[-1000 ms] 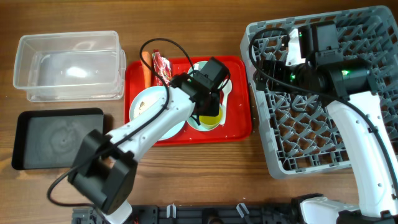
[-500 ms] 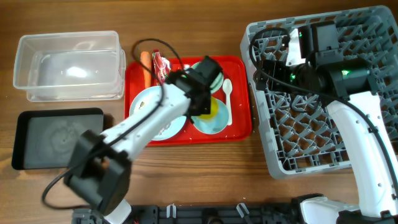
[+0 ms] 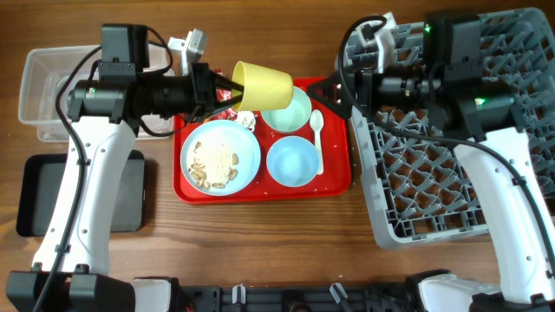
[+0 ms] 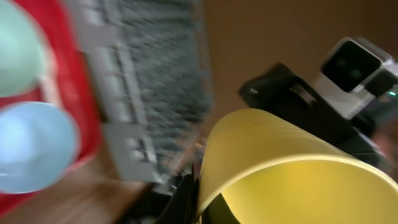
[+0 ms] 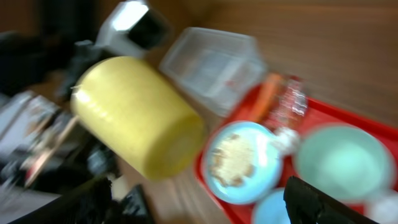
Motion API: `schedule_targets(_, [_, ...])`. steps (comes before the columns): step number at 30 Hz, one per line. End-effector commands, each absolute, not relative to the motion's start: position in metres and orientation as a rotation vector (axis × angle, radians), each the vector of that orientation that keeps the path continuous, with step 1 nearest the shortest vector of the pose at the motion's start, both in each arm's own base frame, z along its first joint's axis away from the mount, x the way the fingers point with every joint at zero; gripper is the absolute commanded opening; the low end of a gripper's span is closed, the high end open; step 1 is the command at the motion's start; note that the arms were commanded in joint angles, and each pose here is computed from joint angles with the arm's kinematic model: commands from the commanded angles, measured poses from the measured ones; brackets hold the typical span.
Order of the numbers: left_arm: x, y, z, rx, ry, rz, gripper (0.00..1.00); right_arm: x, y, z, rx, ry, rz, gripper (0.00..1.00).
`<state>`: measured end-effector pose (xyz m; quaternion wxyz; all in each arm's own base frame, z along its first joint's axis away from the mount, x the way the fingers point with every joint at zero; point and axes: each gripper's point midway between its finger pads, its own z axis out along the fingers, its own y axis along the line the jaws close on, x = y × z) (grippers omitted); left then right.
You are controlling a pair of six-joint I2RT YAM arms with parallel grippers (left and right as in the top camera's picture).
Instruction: Sort waste into correct bins and load items into the dishwasher rack
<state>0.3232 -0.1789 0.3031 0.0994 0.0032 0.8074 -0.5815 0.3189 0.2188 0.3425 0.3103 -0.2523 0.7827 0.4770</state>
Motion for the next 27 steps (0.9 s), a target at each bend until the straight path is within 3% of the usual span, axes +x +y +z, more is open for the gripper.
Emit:
schedule_targets(1, [0.298,-0.189,0.340,0.186,2.230,-2.031,0.04,0.275,0.256,0.378,-0.948,1.831,1.476,0.91])
schedule_targets(5, [0.297,-0.189,0.341,0.193,2.222,-2.045,0.04,0.265,0.282,0.381,-1.038,1.764,1.477,0.89])
schedule_targets(9, [0.297,-0.189,0.341,0.194,2.223,-2.046,0.04,0.274,0.300,0.378,-0.996,1.797,1.488,0.68])
schedule_targets(11, [0.297,-0.189,0.341,0.194,2.223,-2.045,0.11,0.277,0.300,0.378,-0.986,1.799,1.470,0.60])
schedule_targets(13, [0.297,-0.189,0.341,0.192,2.225,-2.040,0.41,0.278,0.299,0.379,-0.976,1.802,1.452,0.59])
schedule_targets(14, [0.298,-0.189,0.340,0.190,2.228,-2.029,0.78,0.279,0.298,0.378,-0.961,1.813,1.430,0.59])
schedule_targets(15, [0.301,-0.189,0.337,0.184,2.239,-1.996,1.00,0.281,0.295,0.378,-0.946,1.822,1.398,0.59])
schedule_targets(18, [0.318,-0.182,0.320,0.122,2.293,-1.826,1.00,0.301,0.269,0.369,-0.796,1.937,1.202,0.59])
schedule_targets(22, [0.353,-0.147,0.280,-0.106,2.421,-1.431,1.00,0.329,0.172,0.345,-0.378,2.182,0.735,0.59])
schedule_targets(27, [0.362,-0.133,0.269,-0.168,2.444,-1.308,1.00,0.324,0.051,0.303,0.157,2.405,0.233,0.59])
